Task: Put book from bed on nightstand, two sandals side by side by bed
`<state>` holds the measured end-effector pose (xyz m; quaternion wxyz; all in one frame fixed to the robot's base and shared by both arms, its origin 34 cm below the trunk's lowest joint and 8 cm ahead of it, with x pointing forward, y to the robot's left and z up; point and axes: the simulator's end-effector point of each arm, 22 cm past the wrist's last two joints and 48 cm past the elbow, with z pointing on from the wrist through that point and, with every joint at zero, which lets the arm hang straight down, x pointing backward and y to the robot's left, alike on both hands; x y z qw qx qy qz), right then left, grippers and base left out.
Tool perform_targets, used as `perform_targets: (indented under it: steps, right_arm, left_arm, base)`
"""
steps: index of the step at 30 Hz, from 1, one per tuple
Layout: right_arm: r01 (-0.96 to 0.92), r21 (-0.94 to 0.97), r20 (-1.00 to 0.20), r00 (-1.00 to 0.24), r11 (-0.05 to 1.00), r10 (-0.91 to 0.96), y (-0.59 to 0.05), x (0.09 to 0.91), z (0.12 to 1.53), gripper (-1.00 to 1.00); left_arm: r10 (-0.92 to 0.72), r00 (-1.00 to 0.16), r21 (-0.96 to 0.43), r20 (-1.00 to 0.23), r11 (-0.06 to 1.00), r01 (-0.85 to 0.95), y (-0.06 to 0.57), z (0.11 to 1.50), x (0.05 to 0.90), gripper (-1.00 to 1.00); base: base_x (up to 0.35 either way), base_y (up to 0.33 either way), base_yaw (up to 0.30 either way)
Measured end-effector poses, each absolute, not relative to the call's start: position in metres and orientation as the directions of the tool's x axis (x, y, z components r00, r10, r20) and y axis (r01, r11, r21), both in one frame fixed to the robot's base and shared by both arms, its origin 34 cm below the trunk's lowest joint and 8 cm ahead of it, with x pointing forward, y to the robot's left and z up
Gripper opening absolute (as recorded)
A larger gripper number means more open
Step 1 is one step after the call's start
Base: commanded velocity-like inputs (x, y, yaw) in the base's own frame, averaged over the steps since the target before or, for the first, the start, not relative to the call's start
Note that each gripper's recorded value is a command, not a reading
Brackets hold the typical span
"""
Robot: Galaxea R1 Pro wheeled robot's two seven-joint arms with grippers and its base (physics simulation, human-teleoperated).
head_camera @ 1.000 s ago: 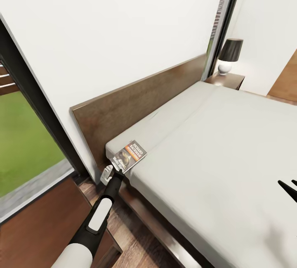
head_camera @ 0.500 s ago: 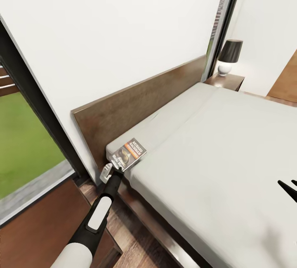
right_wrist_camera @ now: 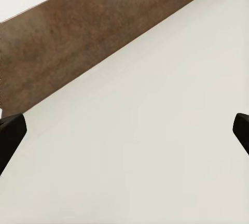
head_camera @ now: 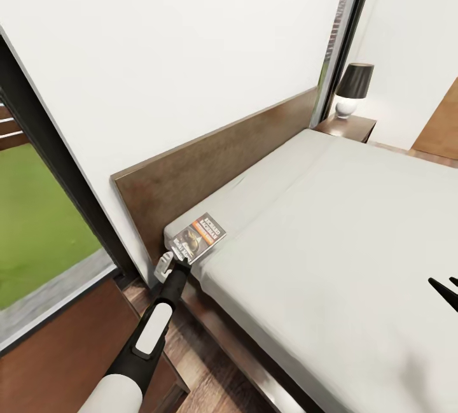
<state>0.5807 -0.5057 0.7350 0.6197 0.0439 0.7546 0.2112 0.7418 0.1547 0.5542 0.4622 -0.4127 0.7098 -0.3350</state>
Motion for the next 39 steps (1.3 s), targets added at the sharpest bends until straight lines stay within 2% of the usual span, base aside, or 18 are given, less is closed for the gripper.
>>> perform_targets:
  steps: [22, 39]
  right_arm:
    - [-0.196, 0.372, -0.917, -0.228, 0.907, 0.327, -0.506, 0.586, 0.768, 1.00]
    - [-0.195, 0.373, -0.917, -0.229, 0.907, 0.328, -0.506, 0.590, 0.799, 1.00]
  left_arm:
    - [-0.865, -0.307, -0.854, -0.397, 0.471, -0.222, 0.120, 0.592, 0.744, -1.00]
    - [-0.872, -0.256, -0.877, -0.417, 0.460, -0.139, 0.124, 0.669, 0.764, -1.00]
  base:
    - [0.000, 0.000, 0.000]
    - [0.000, 0.000, 0.000]
